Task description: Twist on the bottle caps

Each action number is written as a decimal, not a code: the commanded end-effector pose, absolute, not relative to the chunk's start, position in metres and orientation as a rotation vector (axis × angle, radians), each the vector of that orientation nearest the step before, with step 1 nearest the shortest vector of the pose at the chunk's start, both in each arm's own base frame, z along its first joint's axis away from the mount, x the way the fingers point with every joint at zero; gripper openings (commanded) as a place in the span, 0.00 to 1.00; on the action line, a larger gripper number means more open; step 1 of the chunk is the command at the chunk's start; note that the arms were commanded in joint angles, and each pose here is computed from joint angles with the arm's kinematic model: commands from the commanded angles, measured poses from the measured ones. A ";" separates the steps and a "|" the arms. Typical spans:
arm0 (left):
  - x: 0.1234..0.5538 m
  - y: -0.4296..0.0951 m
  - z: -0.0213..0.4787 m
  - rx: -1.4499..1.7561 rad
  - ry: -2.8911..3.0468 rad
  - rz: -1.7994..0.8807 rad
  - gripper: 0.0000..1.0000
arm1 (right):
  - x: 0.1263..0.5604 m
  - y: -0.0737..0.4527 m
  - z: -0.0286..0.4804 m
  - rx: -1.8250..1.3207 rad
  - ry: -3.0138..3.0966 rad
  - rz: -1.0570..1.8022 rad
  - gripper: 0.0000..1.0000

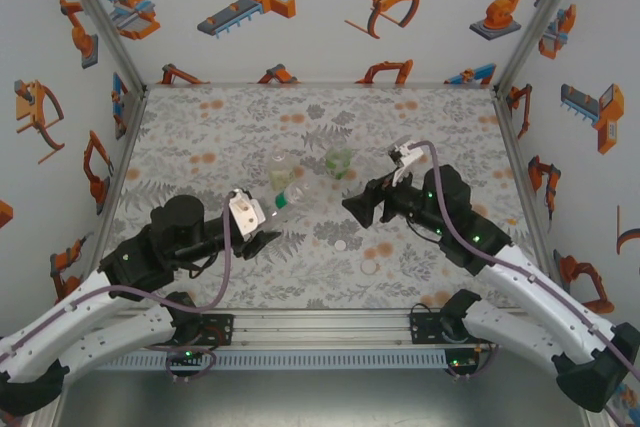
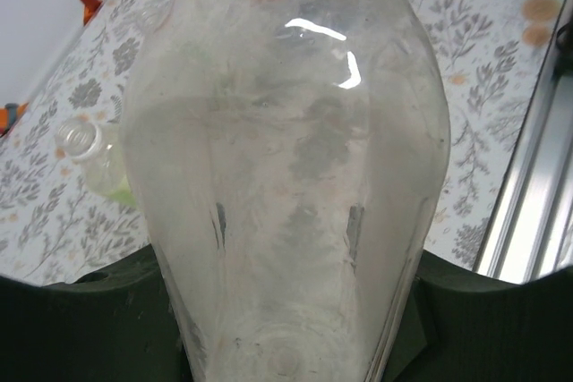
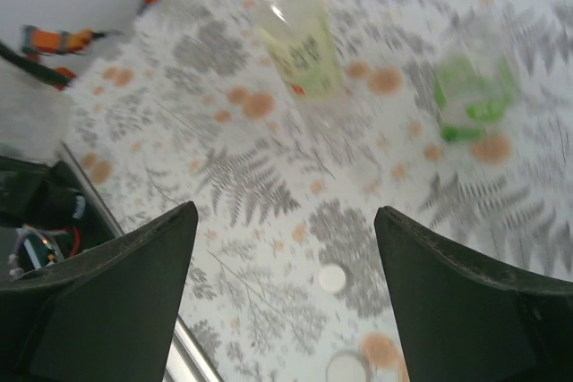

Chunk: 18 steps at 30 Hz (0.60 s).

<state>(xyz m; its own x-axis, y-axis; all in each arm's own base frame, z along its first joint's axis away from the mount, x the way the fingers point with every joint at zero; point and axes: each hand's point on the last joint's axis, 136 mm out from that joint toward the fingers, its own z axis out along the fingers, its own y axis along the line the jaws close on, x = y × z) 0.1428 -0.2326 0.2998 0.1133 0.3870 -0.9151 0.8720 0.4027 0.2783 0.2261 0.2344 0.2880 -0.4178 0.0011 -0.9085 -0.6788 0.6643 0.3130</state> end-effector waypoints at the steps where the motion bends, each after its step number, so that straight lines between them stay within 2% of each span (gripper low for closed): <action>1: 0.146 -0.227 0.295 1.205 1.497 -0.457 0.00 | 0.232 0.212 0.237 -0.357 2.123 0.730 0.69; 6: 0.147 -0.228 0.298 1.179 1.495 -0.473 0.00 | 0.230 0.184 0.170 -0.155 2.446 0.519 0.56; 8: 0.148 -0.226 0.296 1.179 1.499 -0.462 0.00 | 0.221 0.185 0.151 -0.166 2.551 0.500 0.54; 13: 0.147 -0.222 0.298 1.158 1.477 -0.450 0.00 | 0.203 0.186 0.115 -0.189 2.691 0.370 0.56; 18: 0.147 -0.218 0.297 1.153 1.488 -0.441 0.00 | 0.198 0.178 0.095 -0.169 2.793 0.225 0.62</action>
